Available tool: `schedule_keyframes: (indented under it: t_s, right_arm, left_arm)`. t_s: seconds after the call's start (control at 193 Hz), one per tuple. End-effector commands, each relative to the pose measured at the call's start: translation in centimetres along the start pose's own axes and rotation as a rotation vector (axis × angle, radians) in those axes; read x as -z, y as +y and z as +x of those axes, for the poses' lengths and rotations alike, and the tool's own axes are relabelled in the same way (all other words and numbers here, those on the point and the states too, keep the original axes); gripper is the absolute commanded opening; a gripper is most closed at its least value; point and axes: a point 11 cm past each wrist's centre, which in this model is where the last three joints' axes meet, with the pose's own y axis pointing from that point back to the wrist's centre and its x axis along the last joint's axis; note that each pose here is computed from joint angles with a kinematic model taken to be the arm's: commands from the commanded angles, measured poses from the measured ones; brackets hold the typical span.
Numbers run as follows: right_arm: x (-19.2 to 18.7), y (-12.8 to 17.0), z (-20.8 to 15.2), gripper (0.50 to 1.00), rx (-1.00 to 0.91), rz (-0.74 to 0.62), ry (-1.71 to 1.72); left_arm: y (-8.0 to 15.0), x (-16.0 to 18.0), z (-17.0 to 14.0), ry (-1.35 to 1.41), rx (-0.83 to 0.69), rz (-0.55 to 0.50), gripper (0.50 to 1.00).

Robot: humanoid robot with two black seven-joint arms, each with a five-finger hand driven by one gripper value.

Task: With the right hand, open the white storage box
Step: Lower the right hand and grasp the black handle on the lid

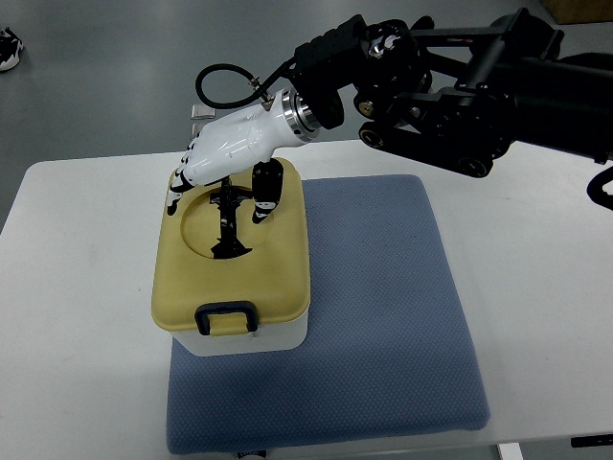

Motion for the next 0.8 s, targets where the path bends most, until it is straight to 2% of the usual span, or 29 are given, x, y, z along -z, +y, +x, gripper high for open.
schedule_keyframes:
  t_s: [0.0, 0.317, 0.462, 0.576, 0.633, 0.716, 0.794]
  right_arm:
    - [-0.05, 0.0, -0.08, 0.844, 0.0, -0.001, -0.002]
    - [-0.01, -0.12, -0.36, 0.797, 0.008, 0.002, -0.006]
    - [-0.05, -0.17, -0.65, 0.727, 0.017, 0.001, -0.006]
    - [-0.04, -0.19, -0.7, 0.717, 0.016, 0.003, -0.007]
    - [-0.04, -0.19, -0.7, 0.686, 0.016, 0.003, -0.007]
    - [-0.03, -0.19, -0.69, 0.68, 0.015, 0.003, -0.008]
    - [-0.03, -0.19, -0.69, 0.654, 0.015, 0.003, -0.008]
  left_arm:
    - [0.0, 0.06, 0.0, 0.0, 0.0, 0.001, 1.0]
    - [0.0, 0.06, -0.01, 0.0, 0.001, 0.001, 1.0]
    - [0.0, -0.03, -0.01, 0.0, 0.001, -0.001, 1.0]
    - [0.0, -0.03, 0.0, 0.0, 0.0, -0.001, 1.0]
    - [0.0, 0.05, 0.0, 0.002, 0.0, 0.001, 1.0]
    - [0.0, 0.06, 0.0, 0.0, 0.0, 0.001, 1.0]
    - [0.0, 0.06, 0.0, 0.0, 0.0, 0.001, 1.0]
